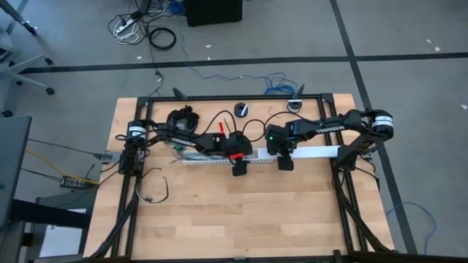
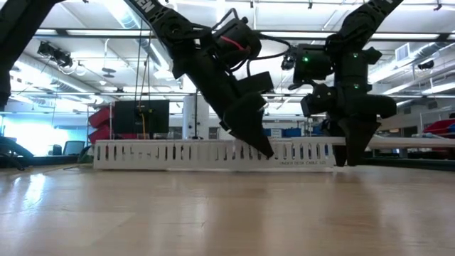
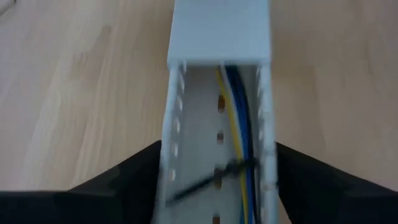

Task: Ziptie cables
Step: Close the white cable duct

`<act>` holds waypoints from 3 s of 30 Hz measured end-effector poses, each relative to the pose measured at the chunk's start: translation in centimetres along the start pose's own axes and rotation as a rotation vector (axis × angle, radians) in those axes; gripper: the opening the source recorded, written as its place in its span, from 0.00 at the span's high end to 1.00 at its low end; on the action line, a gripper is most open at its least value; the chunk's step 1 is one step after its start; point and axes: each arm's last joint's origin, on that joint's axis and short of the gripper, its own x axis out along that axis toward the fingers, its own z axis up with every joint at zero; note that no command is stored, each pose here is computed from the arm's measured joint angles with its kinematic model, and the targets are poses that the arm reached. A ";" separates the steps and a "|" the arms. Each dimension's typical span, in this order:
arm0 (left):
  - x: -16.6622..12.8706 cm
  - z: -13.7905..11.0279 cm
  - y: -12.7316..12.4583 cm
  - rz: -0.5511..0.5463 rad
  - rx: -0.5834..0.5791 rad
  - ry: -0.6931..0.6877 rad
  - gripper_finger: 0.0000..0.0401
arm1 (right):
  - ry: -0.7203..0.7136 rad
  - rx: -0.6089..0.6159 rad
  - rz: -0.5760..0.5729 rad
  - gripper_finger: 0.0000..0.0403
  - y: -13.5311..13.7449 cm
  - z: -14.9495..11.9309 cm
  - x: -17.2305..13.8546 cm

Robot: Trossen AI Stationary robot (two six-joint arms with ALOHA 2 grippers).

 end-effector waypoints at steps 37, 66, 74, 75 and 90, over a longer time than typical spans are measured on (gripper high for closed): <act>0.0 0.6 -0.4 -0.013 0.011 -0.065 0.25 | 0.023 0.013 0.000 0.45 0.0 -0.3 0.1; 1.0 0.5 -0.4 0.023 -0.002 -0.109 0.35 | 0.008 0.015 -0.002 0.44 0.0 -0.1 0.1; 1.0 0.5 -0.4 0.006 -0.002 -0.110 0.35 | 0.008 0.010 0.001 0.45 0.0 -0.1 0.1; 1.0 0.5 -0.4 0.006 -0.001 -0.110 0.35 | 0.008 0.010 0.001 0.45 0.0 -0.1 0.1; 1.0 0.7 -0.5 0.000 0.005 -0.136 0.35 | 0.004 0.010 0.006 0.45 0.0 -0.1 0.1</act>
